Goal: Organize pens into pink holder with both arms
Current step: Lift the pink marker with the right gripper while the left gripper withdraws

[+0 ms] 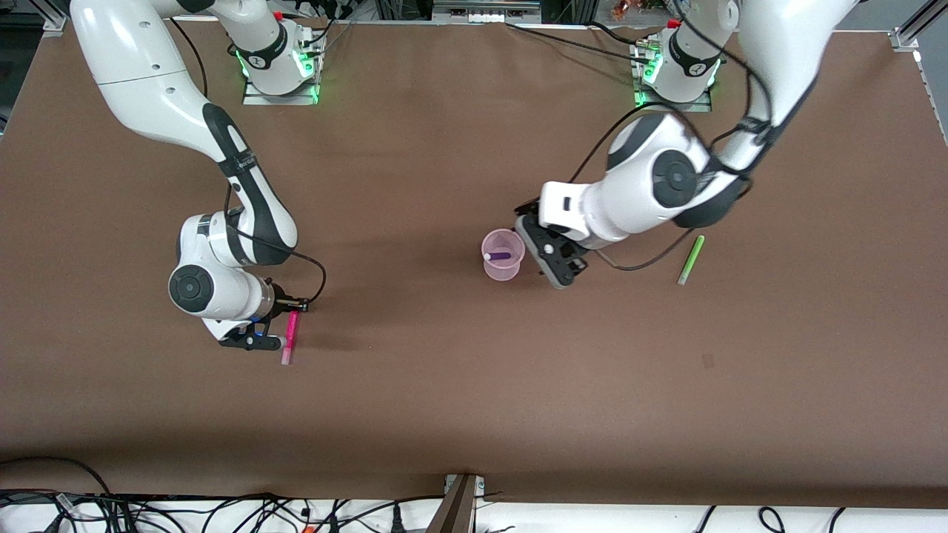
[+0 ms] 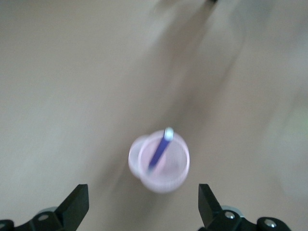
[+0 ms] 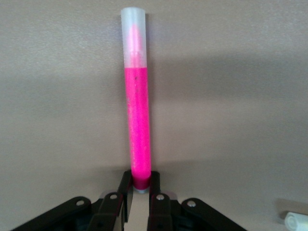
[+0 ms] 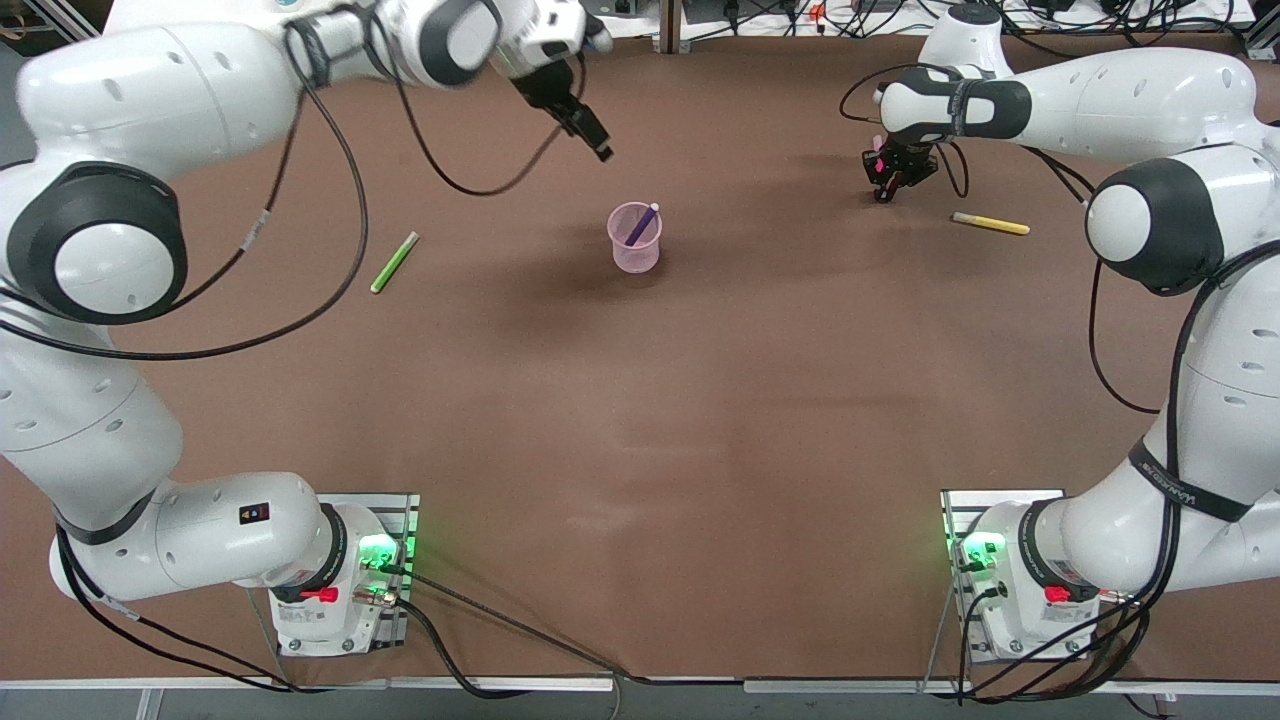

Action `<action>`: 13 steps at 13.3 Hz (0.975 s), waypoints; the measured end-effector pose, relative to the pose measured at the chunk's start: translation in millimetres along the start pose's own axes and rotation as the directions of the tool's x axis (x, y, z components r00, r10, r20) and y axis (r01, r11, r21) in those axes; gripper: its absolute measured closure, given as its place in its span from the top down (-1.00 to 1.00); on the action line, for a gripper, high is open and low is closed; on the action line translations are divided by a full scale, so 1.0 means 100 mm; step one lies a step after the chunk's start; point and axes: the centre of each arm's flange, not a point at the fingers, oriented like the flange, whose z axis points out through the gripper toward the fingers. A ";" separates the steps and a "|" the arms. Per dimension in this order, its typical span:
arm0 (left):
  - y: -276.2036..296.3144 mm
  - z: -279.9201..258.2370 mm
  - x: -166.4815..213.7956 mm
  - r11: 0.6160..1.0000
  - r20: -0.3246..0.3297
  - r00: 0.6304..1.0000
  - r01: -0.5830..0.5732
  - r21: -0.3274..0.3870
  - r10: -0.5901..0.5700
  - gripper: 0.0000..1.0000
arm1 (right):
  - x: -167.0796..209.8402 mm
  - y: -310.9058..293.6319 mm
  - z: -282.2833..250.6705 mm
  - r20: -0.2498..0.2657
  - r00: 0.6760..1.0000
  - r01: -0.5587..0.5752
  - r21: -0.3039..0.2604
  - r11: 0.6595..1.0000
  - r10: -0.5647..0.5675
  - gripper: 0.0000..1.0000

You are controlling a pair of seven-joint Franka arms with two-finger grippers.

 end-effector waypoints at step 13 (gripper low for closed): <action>-1.04 -2.27 -1.19 0.830 0.191 0.869 0.339 0.443 -0.457 1.00 | -0.47 -1.58 -1.12 0.423 0.839 -0.456 0.202 0.867 0.343 -0.65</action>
